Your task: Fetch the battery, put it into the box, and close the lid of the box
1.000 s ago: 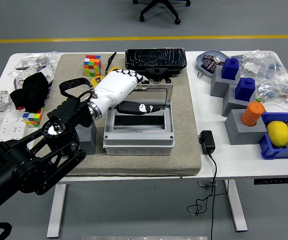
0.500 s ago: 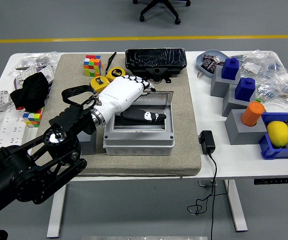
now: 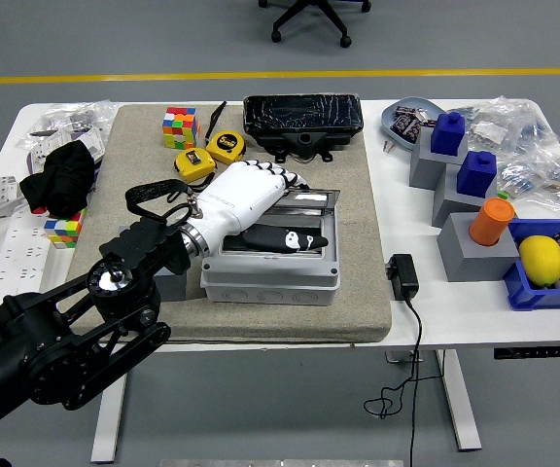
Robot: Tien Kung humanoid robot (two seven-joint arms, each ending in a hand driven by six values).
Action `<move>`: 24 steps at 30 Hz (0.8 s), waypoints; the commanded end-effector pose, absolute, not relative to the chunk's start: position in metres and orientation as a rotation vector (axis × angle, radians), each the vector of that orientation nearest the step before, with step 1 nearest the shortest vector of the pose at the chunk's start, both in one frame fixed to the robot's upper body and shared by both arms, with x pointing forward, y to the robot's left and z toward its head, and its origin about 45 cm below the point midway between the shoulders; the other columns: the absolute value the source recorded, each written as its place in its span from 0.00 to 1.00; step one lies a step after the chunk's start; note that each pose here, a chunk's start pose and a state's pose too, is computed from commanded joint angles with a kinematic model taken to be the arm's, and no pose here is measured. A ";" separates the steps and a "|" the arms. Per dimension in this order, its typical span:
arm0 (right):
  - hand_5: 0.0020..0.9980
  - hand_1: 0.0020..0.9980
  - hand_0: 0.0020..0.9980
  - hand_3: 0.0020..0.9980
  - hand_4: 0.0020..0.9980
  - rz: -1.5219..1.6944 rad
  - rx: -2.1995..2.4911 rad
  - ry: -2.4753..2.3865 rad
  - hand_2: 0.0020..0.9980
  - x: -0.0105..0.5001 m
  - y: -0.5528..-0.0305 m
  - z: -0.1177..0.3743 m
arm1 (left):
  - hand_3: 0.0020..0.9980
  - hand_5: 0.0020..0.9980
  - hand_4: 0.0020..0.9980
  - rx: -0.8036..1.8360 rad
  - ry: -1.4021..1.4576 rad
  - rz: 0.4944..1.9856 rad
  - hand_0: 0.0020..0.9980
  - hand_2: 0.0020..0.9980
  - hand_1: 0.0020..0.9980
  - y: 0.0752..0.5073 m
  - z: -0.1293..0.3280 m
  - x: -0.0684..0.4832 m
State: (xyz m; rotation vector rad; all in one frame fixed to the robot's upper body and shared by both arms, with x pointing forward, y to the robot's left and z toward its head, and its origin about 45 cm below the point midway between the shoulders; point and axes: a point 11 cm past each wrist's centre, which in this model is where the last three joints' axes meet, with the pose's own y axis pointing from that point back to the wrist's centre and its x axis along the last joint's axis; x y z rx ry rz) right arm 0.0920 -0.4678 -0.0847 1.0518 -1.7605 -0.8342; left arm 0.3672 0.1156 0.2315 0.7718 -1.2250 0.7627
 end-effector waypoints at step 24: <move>1.00 0.84 0.88 0.83 1.00 -0.829 1.046 -1.761 0.78 0.092 -0.471 -0.084 | 0.74 1.00 1.00 0.778 -1.218 0.742 0.72 0.77 0.81 0.113 0.228 0.356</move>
